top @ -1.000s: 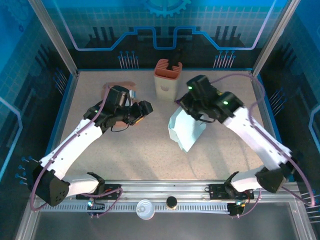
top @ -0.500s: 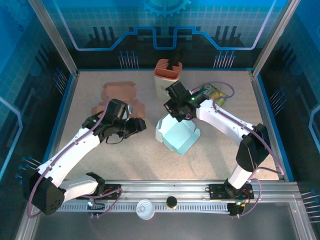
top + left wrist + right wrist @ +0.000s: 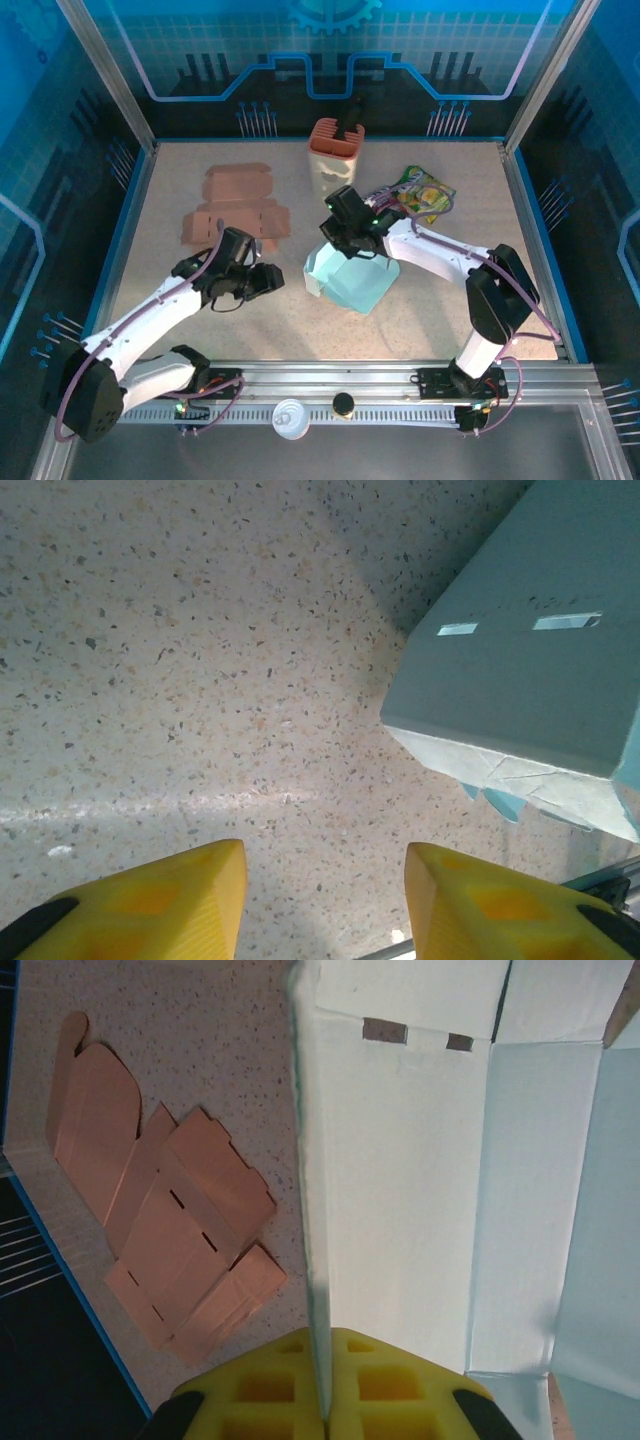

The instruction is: Fold the paper box

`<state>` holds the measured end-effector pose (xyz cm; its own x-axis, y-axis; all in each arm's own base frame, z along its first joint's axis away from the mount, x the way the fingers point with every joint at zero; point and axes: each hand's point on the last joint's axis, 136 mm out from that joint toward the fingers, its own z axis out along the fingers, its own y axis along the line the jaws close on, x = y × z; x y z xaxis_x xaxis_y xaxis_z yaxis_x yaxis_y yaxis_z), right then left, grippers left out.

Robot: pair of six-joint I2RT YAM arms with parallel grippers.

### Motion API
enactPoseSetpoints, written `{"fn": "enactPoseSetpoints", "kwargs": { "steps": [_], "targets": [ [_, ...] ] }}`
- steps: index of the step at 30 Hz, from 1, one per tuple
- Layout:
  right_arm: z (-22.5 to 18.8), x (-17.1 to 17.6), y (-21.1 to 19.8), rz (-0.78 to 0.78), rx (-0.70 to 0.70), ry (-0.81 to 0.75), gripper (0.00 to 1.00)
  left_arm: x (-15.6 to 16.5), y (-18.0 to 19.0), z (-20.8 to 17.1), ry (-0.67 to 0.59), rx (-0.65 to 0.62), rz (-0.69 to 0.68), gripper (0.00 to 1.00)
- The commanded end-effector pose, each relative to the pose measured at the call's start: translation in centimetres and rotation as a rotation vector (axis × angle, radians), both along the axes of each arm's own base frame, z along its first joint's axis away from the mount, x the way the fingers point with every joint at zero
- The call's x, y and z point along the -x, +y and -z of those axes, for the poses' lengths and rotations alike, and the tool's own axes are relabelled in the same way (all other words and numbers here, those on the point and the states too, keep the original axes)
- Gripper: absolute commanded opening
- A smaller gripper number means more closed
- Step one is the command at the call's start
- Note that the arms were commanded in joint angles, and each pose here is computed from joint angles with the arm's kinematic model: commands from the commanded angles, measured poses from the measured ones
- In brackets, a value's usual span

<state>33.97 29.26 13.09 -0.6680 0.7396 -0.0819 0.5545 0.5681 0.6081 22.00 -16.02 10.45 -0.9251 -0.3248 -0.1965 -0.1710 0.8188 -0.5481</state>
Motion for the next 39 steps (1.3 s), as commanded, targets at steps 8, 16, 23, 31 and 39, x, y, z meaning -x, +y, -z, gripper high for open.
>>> {"fn": "enactPoseSetpoints", "kwargs": {
  "steps": [8,16,23,31,39],
  "targets": [
    [0.4,0.3,2.0,0.002,-0.111,-0.132,0.0,-0.1,-0.7,-0.4,-0.246,0.056,0.1,0.41],
    [-0.9,0.3,2.2,-0.017,-0.196,-0.222,0.0,0.5,-2.0,0.3,-0.28,0.029,0.177,0.44],
    [-2.7,0.0,2.4,-0.012,-0.268,-0.291,0.0,0.1,-1.4,0.3,-0.331,-0.019,0.156,0.46],
    [-2.9,-0.2,3.7,-0.097,-0.298,-0.338,0.0,-0.4,0.8,-0.1,-0.375,-0.085,0.059,0.46],
    [-1.9,-0.5,5.5,-0.224,-0.354,-0.383,0.0,-1.3,1.9,0.3,-0.433,-0.118,-0.012,0.47]
  ]
}}
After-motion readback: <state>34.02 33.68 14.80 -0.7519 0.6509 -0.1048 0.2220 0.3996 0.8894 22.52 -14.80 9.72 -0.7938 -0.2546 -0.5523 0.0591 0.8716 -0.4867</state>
